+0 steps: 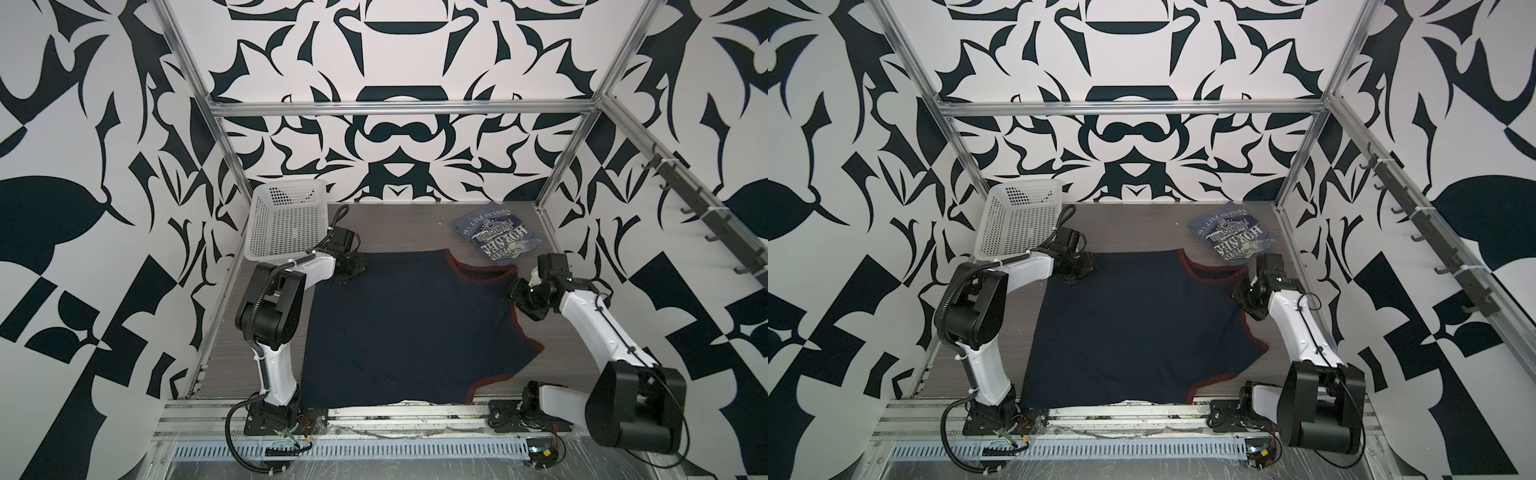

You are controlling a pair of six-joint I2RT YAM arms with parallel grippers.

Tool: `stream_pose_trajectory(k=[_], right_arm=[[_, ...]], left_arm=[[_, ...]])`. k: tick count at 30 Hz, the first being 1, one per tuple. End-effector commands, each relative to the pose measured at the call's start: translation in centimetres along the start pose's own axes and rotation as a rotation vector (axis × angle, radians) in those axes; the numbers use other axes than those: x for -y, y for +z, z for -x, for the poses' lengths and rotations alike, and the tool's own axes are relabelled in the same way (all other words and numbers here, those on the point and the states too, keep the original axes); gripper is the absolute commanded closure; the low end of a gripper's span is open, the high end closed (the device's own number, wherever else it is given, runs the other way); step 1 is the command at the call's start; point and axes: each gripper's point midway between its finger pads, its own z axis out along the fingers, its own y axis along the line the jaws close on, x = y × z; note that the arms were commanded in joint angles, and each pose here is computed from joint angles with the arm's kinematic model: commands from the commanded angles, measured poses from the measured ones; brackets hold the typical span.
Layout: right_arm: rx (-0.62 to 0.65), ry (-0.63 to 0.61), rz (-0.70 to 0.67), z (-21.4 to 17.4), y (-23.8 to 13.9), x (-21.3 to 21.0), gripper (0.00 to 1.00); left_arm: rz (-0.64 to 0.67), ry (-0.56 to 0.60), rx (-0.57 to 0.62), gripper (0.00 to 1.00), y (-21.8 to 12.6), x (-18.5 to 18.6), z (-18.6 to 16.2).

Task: Fold and stack the tank tops

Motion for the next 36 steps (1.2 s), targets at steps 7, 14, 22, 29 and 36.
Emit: stream_pose_trajectory(k=[7, 14, 22, 29, 36], right_arm=[[-0.068, 0.192, -0.004, -4.1, 2.7, 2.4, 0.27], [-0.075, 0.204, -0.136, -4.4, 4.7, 5.1, 0.19], [-0.039, 0.245, -0.266, -3.2, 3.7, 7.6, 0.14], [0.023, 0.310, -0.301, -1.9, 1.3, 9.6, 0.13], [0.165, 0.295, -0.304, 1.3, -3.3, 10.0, 0.13]], left_arm=[[0.104, -0.109, -0.027, 0.34, 1.5, -5.0, -1.8], [0.145, -0.126, 0.022, 0.33, 0.5, -6.3, -1.5], [0.138, -0.141, 0.024, 0.33, -0.1, -6.8, -1.9], [0.037, -0.118, 0.023, 0.32, -1.0, -4.4, -1.3], [-0.085, 0.109, 0.041, 0.31, -4.3, 3.5, -0.1]])
